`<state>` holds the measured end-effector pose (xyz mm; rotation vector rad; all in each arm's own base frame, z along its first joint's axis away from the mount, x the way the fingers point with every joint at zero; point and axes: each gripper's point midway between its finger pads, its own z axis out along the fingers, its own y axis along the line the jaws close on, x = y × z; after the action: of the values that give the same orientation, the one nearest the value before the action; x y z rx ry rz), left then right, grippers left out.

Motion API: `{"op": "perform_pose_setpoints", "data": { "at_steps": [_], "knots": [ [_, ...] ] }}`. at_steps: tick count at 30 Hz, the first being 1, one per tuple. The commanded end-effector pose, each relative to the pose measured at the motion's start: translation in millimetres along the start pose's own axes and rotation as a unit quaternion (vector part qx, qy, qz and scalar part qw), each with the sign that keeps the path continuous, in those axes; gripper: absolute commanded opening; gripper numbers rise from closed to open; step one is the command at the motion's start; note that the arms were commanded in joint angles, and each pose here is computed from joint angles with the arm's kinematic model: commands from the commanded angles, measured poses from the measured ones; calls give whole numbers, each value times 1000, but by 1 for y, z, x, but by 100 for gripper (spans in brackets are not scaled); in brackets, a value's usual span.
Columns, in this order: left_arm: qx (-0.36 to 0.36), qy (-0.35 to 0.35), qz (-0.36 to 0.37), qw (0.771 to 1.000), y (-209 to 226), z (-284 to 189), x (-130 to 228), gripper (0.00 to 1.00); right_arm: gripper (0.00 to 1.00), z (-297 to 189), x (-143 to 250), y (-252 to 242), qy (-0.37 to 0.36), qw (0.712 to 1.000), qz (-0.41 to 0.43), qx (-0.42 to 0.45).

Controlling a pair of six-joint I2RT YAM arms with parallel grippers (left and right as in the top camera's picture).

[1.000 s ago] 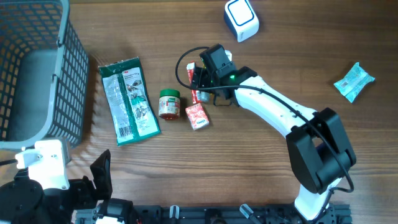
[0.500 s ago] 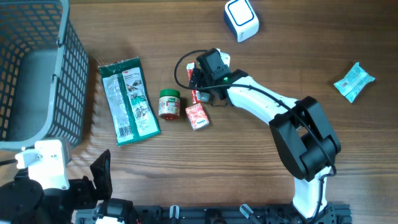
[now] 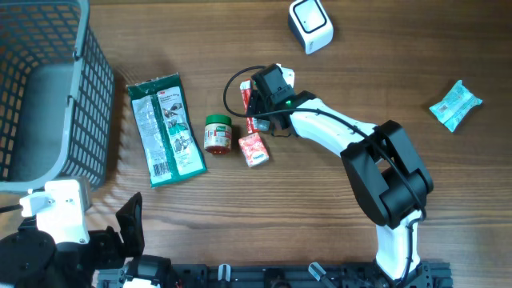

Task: Scan the item barcode
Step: 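Close the right gripper around the yellow bottle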

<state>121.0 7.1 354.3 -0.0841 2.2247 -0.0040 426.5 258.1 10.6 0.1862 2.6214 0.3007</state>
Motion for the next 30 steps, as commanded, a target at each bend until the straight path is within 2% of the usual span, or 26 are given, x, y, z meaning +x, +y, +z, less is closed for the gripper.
{"op": "perform_pose_setpoints", "data": {
  "at_steps": [1,7,12,16,21,26,30],
  "knots": [
    [3,-1,5,1000,-1,0,0,100,73,14,11,-11,13,1000,-9,22],
    [3,-1,5,1000,-1,0,0,100,62,13,20,-26,32,998,-26,52],
    [3,-1,5,1000,-1,0,0,100,58,8,17,-37,48,997,-18,64],
    [3,-1,5,1000,-1,0,0,100,56,-2,5,-34,53,998,-14,42],
    [3,-1,5,1000,-1,0,0,100,80,-8,4,-35,62,997,-24,34],
    [3,-1,5,1000,-1,0,0,100,93,-10,15,-45,85,994,-38,51],
    [3,-1,5,1000,-1,0,0,100,93,-10,17,-44,87,994,-47,52]
  ]
}}
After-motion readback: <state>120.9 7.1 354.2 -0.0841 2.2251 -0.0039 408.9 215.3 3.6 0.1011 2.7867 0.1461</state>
